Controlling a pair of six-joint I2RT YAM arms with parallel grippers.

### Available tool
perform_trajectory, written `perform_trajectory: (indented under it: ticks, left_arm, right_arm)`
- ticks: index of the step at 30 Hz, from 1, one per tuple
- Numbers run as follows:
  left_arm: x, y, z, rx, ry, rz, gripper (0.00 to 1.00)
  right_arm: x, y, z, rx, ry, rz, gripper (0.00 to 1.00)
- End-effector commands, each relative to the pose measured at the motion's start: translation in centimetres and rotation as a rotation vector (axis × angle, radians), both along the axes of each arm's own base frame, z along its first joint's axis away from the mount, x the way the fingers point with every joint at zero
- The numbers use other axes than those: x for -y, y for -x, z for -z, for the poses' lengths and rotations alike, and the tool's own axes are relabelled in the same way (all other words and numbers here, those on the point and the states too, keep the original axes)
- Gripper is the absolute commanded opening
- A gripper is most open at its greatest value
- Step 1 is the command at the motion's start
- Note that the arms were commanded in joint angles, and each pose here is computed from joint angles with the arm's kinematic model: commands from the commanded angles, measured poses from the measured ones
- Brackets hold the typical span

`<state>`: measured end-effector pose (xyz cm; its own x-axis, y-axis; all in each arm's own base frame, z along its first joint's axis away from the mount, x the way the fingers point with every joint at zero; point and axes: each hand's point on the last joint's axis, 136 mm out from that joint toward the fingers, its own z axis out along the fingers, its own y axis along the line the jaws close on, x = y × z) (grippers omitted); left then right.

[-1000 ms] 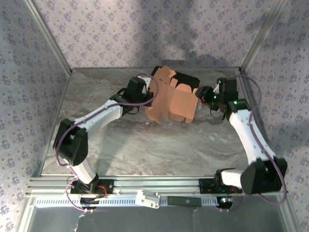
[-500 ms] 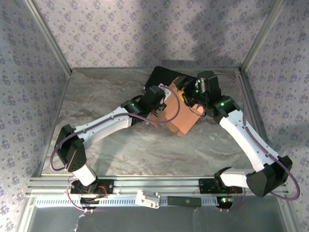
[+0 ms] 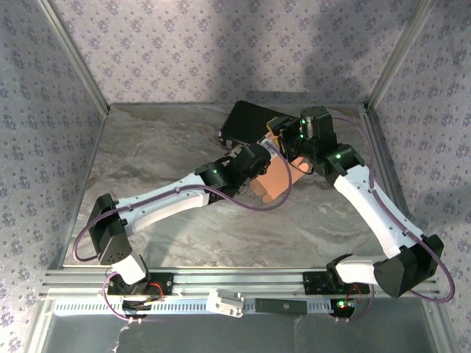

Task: Fold the paper box

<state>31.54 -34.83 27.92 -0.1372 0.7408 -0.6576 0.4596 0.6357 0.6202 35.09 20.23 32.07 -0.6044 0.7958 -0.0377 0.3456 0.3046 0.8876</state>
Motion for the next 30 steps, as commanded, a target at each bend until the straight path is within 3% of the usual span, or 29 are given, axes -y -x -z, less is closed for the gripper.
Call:
perform_trajectory:
  ticks: [1,7,12,14,16,20,22,26,30]
  left_arm:
    - [0.3,-0.1,-1.8,0.073,-0.04,-0.02,0.0]
    - [0.9,0.8,-2.2,0.112,-0.073,0.0,0.0]
    - [1.3,1.8,-3.2,0.156,-0.07,0.022,0.01]
    - [1.0,2.2,-4.2,0.168,-0.024,0.005,0.17]
    - [-0.2,2.8,-6.6,0.158,0.104,-0.044,0.37]
    - [-3.3,5.3,-10.0,0.042,0.413,-0.064,0.43]
    - [-5.7,5.9,-9.2,-0.009,0.498,-0.083,0.57]
    - [-8.9,5.6,-4.0,-0.234,0.668,-0.064,0.58]
    - [-9.0,5.9,-2.1,-0.321,0.78,0.049,0.59]
  right_arm:
    - [-0.2,0.0,1.0,-0.039,0.008,0.004,0.5]
    - [0.3,-0.1,1.7,-0.051,0.014,0.012,0.34]
    - [1.0,-0.3,2.0,-0.059,0.012,0.023,0.01]
    - [1.2,-0.3,2.0,-0.057,0.001,0.023,0.0]
    - [1.7,-0.2,1.7,-0.047,-0.016,0.037,0.0]
    - [2.7,0.1,0.8,-0.038,-0.05,0.059,0.0]
    - [3.0,0.3,0.5,-0.047,-0.066,0.066,0.0]
    - [3.3,0.3,0.5,-0.066,-0.094,0.074,0.0]
    - [3.1,0.2,0.8,-0.087,-0.11,0.066,0.0]
